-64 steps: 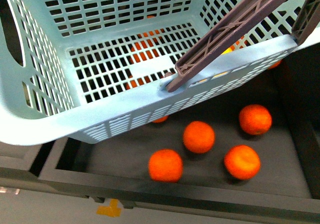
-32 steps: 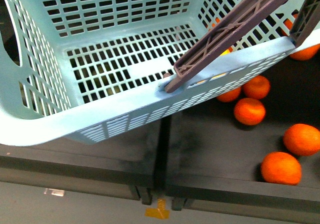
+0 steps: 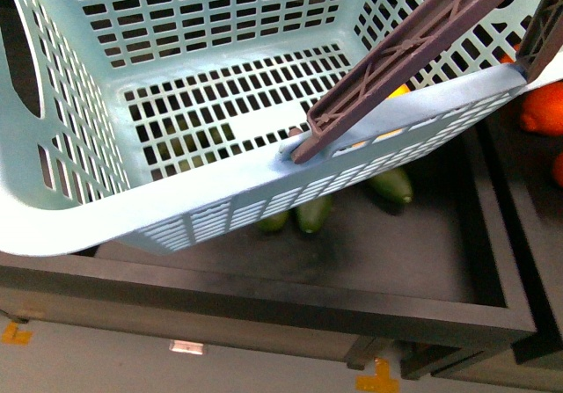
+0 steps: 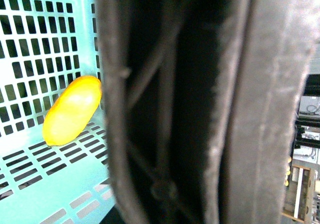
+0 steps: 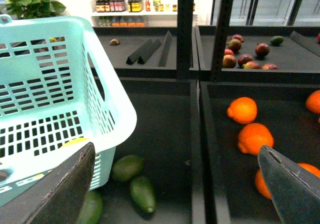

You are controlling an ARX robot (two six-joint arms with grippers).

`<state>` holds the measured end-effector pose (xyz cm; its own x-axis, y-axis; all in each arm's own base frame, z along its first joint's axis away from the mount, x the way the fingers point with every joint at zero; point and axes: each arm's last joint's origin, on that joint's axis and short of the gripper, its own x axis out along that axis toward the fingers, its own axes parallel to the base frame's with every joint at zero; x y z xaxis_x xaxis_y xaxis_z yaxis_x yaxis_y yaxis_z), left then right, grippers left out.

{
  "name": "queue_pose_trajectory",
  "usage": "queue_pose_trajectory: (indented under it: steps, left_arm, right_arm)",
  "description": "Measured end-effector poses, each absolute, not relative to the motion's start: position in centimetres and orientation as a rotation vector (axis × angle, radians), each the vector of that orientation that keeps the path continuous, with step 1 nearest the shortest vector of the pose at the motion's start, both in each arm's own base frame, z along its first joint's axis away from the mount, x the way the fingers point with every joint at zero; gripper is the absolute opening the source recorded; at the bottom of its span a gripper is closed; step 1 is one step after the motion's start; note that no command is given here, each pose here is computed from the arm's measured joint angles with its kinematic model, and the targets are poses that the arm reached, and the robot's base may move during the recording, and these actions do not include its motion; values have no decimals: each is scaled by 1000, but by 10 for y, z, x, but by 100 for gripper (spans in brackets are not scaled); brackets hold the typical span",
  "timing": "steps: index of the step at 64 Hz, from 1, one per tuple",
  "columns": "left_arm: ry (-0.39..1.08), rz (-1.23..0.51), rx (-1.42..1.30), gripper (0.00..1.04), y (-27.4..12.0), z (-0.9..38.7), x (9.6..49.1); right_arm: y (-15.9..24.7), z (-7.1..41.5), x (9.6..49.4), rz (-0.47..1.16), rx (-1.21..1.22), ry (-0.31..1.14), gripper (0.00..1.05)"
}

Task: Pick mango and avocado into basket

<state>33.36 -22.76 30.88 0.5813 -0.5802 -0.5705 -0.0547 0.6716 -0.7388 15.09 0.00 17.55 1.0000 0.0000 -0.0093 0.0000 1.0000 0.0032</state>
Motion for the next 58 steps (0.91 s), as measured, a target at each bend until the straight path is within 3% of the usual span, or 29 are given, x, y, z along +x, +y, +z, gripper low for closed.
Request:
queue_pose_trajectory:
  steps: [58]
  left_arm:
    - [891, -317, -788, 14, -221, 309, 338]
  right_arm:
    - [0, 175, 151, 4, 3, 10, 96]
